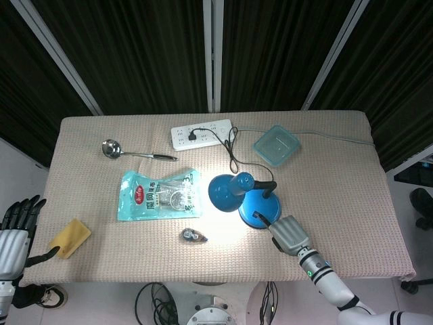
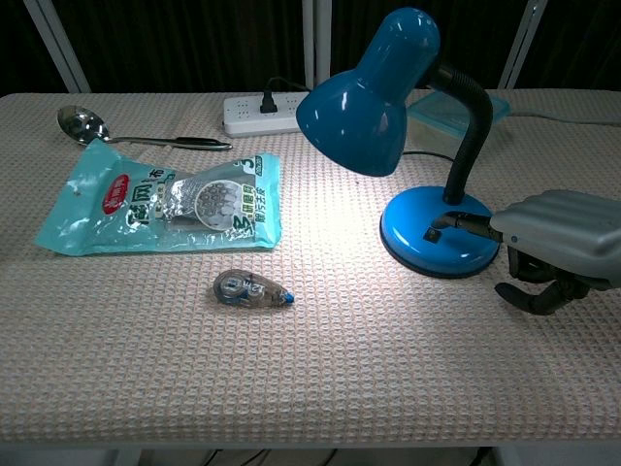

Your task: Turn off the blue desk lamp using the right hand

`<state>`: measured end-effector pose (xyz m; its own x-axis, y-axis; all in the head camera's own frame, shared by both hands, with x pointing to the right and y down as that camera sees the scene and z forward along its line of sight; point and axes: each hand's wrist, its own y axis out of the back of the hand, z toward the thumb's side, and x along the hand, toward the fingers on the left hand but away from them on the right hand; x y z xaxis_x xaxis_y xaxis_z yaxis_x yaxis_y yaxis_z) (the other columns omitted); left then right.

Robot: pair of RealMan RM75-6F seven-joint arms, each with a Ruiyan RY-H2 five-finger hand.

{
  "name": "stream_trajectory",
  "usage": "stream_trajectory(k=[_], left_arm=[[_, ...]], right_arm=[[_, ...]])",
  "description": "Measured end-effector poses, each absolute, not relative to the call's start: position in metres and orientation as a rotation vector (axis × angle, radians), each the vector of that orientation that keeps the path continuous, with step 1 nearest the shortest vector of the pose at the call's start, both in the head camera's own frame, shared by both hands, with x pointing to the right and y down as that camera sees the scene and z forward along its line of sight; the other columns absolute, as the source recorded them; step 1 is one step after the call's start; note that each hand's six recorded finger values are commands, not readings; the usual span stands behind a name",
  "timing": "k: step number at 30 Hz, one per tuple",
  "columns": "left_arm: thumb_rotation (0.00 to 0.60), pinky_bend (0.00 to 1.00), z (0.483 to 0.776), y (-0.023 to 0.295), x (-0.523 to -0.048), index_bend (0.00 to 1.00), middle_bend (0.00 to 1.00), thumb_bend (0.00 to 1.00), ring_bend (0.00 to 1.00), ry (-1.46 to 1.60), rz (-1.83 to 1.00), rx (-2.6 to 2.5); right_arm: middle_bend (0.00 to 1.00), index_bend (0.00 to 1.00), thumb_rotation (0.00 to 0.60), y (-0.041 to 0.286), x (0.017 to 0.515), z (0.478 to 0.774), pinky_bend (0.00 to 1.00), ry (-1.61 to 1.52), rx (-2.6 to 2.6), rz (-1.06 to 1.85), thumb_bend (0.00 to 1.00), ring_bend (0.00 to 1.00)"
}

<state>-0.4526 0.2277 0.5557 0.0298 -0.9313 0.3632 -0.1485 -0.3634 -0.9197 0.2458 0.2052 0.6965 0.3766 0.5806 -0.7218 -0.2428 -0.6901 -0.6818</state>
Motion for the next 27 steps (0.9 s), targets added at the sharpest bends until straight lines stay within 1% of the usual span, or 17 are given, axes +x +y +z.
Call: stream_trajectory(k=[5,27], left_arm=[[0.600,0.00,0.557,0.228,-0.454,0.00,0.00,0.05,0.00,1.122,-1.408,-1.603],[0.600,0.00,0.558,0.226,-0.453,0.00,0.00,0.05,0.00,1.116,-1.406,-1.608]], right_arm=[[1.00,0.00,0.600,0.205,0.243,0.700,0.92,-0.285,-1.893,1.409,0.44,0.90],[1.00,0.00,0.600,0.208,0.252,0.710,0.92,-0.269,-1.905,1.472,0.45,0.90]])
